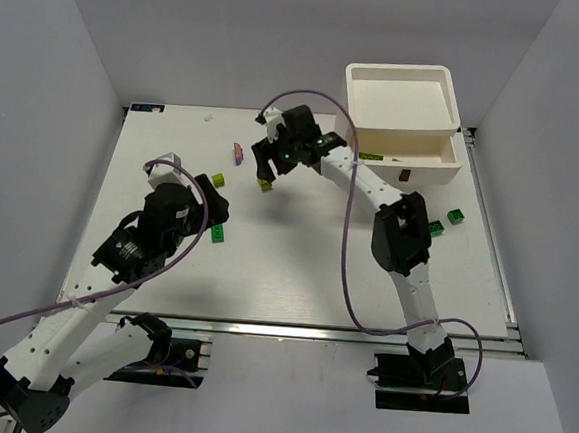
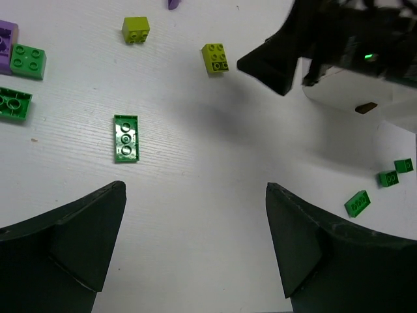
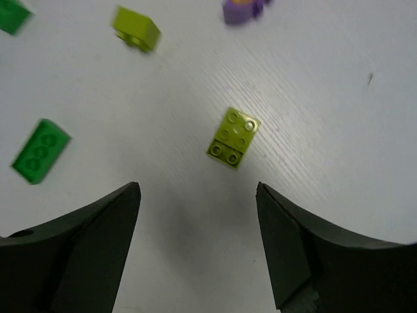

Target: Sort the legos into containers by color

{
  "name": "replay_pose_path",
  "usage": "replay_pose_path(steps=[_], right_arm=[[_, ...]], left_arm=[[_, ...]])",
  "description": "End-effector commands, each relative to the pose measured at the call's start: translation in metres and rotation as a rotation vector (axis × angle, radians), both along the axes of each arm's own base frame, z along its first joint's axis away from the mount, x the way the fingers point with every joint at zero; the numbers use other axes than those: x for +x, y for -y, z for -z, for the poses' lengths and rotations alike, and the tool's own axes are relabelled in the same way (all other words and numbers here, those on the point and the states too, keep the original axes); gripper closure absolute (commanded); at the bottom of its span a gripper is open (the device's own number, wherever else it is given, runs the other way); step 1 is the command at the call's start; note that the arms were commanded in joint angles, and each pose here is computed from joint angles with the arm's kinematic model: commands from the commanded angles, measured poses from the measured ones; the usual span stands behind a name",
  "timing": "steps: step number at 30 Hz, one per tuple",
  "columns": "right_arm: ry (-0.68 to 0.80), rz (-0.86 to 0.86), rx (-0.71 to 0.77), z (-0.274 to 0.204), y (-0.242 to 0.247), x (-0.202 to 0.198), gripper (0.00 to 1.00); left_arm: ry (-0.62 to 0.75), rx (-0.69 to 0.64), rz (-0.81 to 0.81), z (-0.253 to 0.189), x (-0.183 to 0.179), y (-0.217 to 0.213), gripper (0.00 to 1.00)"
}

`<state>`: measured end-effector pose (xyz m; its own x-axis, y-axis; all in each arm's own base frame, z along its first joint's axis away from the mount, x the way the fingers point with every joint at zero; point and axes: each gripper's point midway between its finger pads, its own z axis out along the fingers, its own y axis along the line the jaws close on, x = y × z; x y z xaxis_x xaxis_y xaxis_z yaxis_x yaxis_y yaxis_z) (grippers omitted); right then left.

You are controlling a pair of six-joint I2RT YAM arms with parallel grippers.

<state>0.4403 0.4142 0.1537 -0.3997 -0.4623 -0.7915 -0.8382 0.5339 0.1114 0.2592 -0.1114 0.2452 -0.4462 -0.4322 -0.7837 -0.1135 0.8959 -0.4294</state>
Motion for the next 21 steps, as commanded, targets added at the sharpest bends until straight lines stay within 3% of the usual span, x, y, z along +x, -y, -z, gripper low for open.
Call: replay_pose_path(steps=[1,10,21], right_arm=[[0.0,0.204,-0.057,0.014,0.006,0.018,0.22],[-0.047,0.246,-0.092,0.079,-0.011,0.028,0.19],[-0.008,0.313,-0.075,0.107,-0.016,0.047,0.27]], left_arm=[[-0.013,-0.011,-0.038,-0.003,-0.008,-0.009,0.02],[-0.058,0.018,-0.033,0.006,-0.007,-0.008,0.02],[-0.077,-0.001,-0.044,0.011,-0.008,-0.006,0.02]])
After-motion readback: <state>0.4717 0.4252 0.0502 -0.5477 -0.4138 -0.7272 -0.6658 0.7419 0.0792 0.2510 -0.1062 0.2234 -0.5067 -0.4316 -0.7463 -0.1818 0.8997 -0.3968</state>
